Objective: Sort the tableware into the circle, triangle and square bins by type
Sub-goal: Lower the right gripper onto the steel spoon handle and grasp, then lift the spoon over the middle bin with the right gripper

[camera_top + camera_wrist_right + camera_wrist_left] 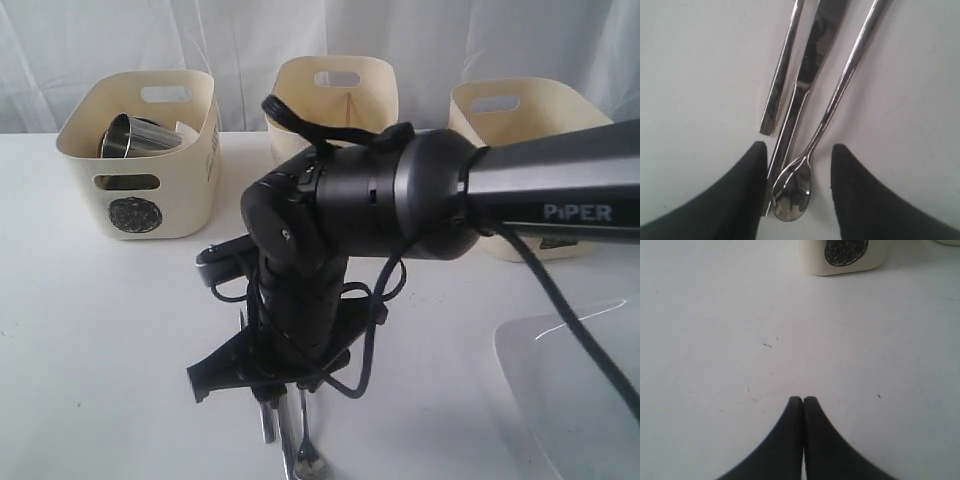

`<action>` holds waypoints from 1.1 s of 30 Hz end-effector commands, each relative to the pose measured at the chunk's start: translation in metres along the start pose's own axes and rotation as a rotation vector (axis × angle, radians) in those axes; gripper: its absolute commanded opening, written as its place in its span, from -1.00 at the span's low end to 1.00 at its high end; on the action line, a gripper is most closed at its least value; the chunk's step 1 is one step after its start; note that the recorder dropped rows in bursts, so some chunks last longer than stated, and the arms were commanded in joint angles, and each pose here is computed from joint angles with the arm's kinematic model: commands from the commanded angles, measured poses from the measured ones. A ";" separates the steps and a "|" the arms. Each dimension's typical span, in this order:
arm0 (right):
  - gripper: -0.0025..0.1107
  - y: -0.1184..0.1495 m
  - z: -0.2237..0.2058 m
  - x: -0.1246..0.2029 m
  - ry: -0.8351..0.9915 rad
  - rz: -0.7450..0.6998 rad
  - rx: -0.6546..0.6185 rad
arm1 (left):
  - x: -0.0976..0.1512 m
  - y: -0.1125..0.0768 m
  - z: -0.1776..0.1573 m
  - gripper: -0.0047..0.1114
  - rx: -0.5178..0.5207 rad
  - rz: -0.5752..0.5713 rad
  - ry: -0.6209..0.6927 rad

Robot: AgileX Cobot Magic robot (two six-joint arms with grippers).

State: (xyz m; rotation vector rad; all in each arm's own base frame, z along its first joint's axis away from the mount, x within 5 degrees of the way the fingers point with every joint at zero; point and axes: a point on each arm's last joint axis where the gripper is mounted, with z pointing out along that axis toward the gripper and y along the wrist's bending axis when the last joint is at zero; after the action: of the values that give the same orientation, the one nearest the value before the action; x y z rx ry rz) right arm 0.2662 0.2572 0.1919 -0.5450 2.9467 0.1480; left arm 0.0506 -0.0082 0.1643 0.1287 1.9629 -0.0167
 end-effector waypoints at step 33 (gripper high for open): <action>-0.96 -0.010 0.048 -0.010 -0.012 -0.019 0.144 | 0.000 -0.001 0.000 -0.92 0.007 -0.018 -0.004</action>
State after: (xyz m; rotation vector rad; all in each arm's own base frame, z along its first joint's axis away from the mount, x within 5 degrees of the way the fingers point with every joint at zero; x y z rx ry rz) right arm 0.2829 0.2602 0.1397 -0.5118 2.9432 -0.0223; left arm 0.0506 -0.0082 0.1643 0.1287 1.9629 -0.0167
